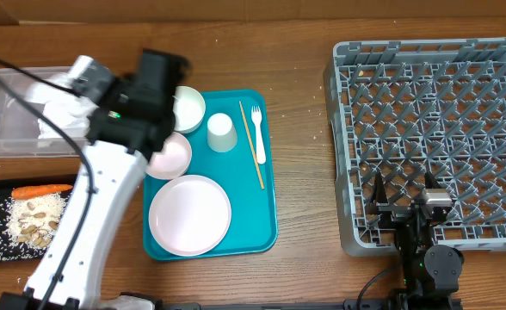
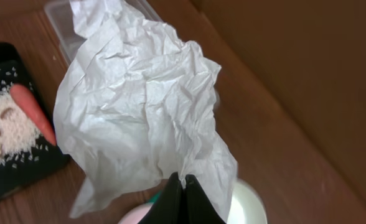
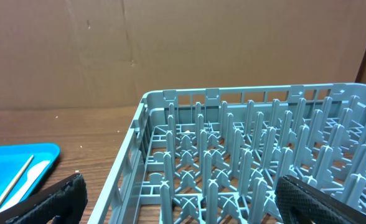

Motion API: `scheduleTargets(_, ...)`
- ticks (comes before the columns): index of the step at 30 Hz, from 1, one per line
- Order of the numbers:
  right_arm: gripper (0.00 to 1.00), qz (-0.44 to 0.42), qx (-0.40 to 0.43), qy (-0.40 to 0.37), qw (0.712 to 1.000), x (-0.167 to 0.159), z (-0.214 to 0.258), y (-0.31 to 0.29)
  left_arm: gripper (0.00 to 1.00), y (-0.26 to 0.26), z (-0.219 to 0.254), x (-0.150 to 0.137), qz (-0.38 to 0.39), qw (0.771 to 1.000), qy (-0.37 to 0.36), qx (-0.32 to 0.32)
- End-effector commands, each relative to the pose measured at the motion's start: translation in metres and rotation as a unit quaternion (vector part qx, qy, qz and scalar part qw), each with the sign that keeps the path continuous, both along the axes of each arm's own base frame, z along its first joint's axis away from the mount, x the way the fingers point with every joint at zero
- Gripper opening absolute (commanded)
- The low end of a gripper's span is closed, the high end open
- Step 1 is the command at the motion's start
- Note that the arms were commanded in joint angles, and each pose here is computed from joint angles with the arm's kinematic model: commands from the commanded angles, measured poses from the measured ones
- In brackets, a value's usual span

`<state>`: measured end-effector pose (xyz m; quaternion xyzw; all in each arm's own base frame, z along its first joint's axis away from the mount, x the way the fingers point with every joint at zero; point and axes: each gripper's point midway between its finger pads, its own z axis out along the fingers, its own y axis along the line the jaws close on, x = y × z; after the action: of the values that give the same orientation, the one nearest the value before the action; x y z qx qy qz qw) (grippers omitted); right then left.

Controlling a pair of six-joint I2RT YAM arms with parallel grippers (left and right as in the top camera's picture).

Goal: Sort waste into correct bins and load items into the dishwasher
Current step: 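Carry the tissue left and release it into the clear bin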

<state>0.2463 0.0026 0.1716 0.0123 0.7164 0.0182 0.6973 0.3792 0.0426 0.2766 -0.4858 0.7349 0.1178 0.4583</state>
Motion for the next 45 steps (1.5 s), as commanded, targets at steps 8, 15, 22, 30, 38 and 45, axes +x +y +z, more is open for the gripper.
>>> scheduleTargets(8, 1.00, 0.005, -0.002, -0.002, 1.000, 0.000, -0.002, 0.002, 0.04, 0.126, -0.044, 0.047, 0.028, 0.999, 0.047, 0.001)
scheduleTargets(15, 1.00, 0.005, -0.002, -0.002, 1.000, 0.000, -0.002, 0.002, 0.81, 0.180, -0.085, 0.046, 0.039, 0.994, 0.101, 0.000)
scheduleTargets(22, 1.00, 0.005, -0.002, -0.002, 1.000, 0.000, -0.002, 0.002, 1.00, 0.163, -0.065, 0.048, -0.018, 0.996, 0.090, -0.008)
scheduleTargets(30, 1.00, 0.005, -0.002, -0.002, 1.000, 0.000, -0.002, 0.002, 1.00, 0.068, 0.008, 0.032, -0.187, 0.978, 0.000, -0.090)
scheduleTargets(38, 1.00, 0.005, -0.002, -0.002, 1.000, 0.000, -0.002, 0.002, 0.96, -0.040, 0.020, -0.022, -0.338, 0.923, 0.034, -0.183)
scheduleTargets(45, 1.00, 0.005, -0.002, -0.002, 1.000, 0.000, -0.002, 0.002, 0.97, -0.114, -0.005, -0.025, -0.470, 0.861, 0.101, -0.169)
